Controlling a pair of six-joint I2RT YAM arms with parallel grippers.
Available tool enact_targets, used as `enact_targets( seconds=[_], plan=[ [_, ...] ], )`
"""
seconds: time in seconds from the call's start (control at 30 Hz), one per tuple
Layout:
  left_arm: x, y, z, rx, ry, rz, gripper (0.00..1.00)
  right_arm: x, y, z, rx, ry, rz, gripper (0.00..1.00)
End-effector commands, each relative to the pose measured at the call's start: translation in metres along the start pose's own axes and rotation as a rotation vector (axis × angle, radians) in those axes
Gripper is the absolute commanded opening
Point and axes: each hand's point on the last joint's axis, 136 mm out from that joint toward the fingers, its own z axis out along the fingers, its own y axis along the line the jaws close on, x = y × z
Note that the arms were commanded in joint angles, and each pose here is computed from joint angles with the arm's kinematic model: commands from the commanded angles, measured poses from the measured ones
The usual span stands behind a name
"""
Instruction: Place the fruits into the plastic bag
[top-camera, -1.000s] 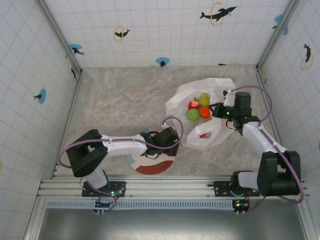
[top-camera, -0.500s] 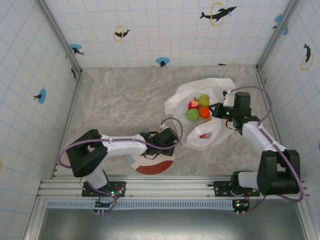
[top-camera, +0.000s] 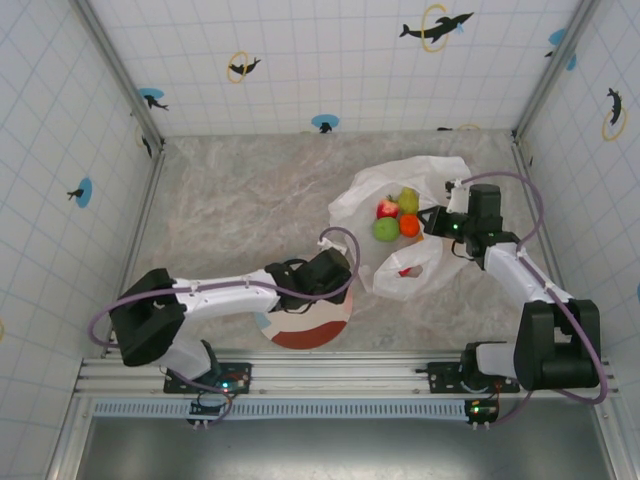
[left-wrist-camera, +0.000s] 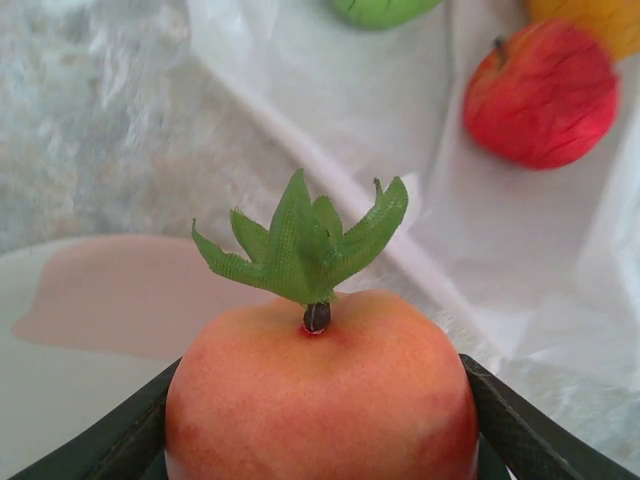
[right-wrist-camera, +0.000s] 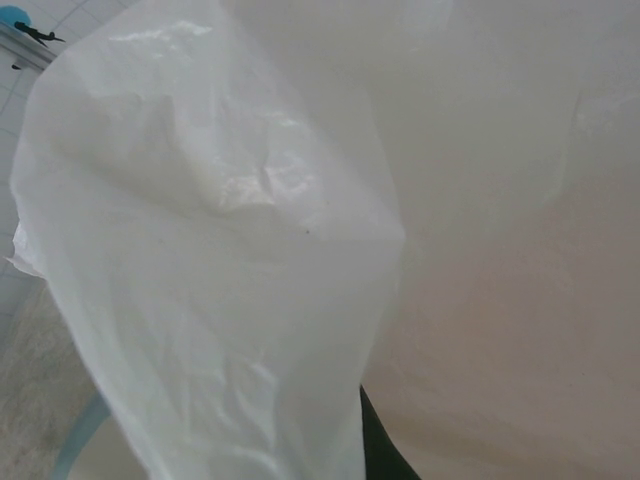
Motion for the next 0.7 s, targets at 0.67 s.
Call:
enact_targets(
  seconds=[0.67],
  plan=[
    [-0.162,-0.084,0.083,0.181,-0.253,0.135,0.53,0.002,0.007,-0.016,0.006,0.011,-0.036,0.0]
  ],
)
